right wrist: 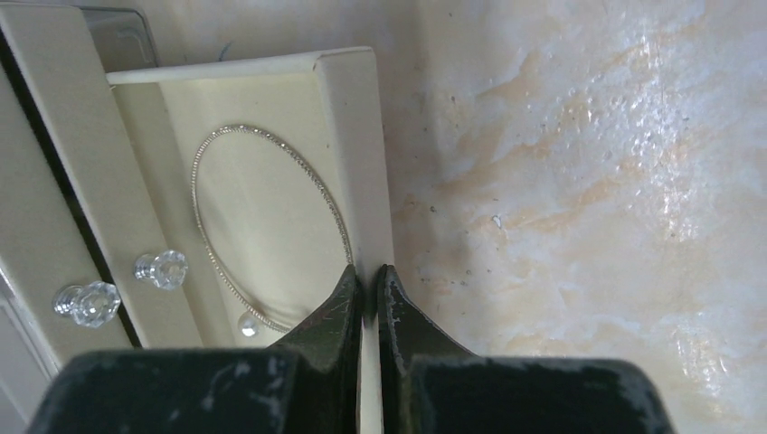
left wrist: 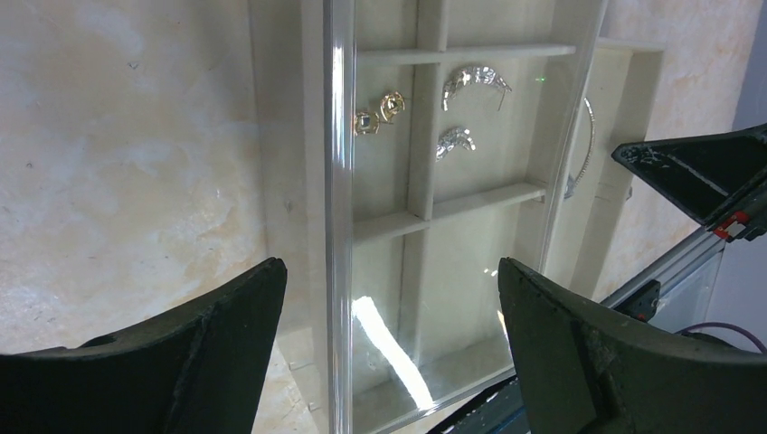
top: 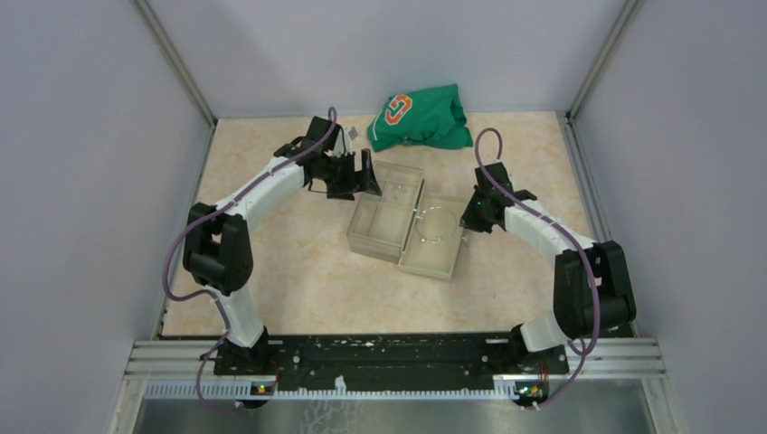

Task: Organize the mixed jewelry

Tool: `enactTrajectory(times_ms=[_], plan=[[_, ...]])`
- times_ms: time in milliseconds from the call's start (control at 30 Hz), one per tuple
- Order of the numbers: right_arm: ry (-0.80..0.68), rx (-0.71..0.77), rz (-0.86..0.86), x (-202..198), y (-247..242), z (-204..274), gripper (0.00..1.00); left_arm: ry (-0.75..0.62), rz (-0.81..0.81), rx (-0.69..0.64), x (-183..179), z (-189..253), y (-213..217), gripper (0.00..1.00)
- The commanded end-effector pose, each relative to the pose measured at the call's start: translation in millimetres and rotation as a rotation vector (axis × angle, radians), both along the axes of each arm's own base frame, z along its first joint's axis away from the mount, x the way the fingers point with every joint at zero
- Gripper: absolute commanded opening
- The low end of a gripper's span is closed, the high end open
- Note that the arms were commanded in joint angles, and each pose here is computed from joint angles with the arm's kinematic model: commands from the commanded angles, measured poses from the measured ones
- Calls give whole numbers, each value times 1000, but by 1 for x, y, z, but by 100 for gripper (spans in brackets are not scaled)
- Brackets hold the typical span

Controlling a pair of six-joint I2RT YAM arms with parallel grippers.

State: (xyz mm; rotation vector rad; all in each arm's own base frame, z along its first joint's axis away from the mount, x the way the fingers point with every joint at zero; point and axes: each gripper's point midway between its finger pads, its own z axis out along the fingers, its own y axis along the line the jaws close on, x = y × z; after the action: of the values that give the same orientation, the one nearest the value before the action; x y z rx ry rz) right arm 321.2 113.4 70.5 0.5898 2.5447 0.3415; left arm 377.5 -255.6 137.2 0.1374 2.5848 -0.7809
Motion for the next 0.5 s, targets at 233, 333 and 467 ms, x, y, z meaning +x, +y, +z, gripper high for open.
enactTrajectory(times_ms=[233,333,467], plan=[[-161,26,37,41,3,31,0,17,-51,-12,3,-12,3,93],[-124,10,103,41,5,22,0,27,-58,-16,3,-15,4,93],[-72,-35,171,38,2,5,0,22,-65,-19,5,-14,3,93]])
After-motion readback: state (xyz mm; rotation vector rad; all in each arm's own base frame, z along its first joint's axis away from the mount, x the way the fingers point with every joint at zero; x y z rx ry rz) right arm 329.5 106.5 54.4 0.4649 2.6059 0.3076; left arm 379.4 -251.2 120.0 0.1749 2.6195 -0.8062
